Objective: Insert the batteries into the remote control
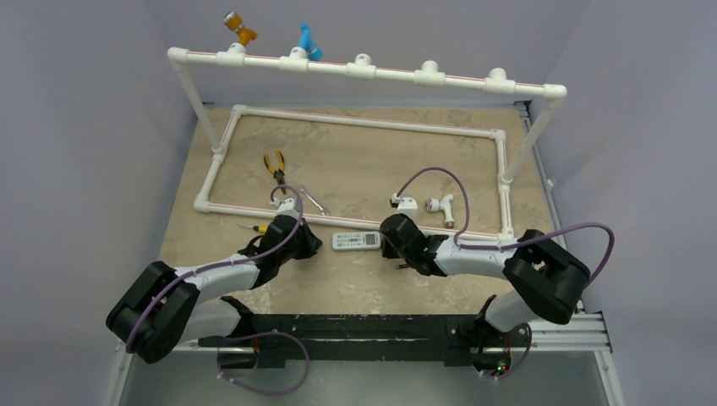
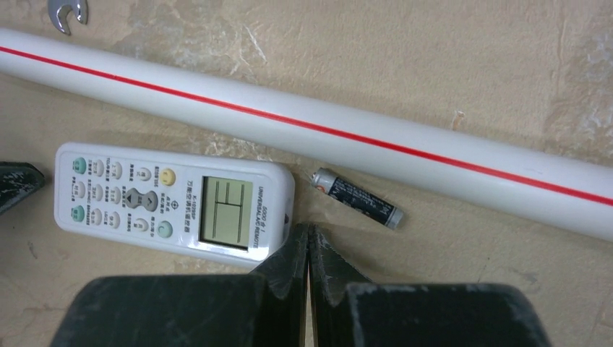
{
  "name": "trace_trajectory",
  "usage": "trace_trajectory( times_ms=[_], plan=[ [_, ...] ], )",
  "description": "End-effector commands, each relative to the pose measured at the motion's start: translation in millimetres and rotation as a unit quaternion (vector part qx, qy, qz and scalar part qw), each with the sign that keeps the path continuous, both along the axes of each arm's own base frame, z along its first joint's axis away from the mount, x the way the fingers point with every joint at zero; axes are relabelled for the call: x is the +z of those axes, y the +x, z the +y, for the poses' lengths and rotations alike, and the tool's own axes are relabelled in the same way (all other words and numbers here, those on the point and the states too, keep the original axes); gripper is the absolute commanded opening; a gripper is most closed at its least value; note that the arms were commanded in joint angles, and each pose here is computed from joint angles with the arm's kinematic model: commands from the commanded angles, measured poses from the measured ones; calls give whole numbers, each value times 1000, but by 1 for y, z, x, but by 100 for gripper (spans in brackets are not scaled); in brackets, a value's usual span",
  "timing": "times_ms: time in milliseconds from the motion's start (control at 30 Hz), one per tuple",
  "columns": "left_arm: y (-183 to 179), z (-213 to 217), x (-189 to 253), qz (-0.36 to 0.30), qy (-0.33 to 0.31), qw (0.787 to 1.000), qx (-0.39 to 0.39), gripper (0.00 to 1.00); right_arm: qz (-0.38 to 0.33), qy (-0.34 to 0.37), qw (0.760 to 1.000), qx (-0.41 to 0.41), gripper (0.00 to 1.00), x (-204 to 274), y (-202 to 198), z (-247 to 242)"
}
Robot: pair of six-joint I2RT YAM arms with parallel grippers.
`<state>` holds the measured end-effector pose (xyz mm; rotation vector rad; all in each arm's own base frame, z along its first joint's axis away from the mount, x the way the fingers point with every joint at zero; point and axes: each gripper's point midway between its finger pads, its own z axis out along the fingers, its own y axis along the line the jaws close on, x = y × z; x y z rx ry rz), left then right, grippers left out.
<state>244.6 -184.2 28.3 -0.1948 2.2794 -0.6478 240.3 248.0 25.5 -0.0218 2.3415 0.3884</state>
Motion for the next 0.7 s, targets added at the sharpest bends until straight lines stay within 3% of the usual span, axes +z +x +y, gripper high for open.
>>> trace_trajectory(
  times_ms=[0,667],
  plan=[
    [10,-6,8,-16,0,1000,-2,0,-24,-2,1000,-2,0,13,17,11],
    [2,-31,4,5,-29,997,-65,0,-26,20,993,112,0,16,7,44]
  ],
)
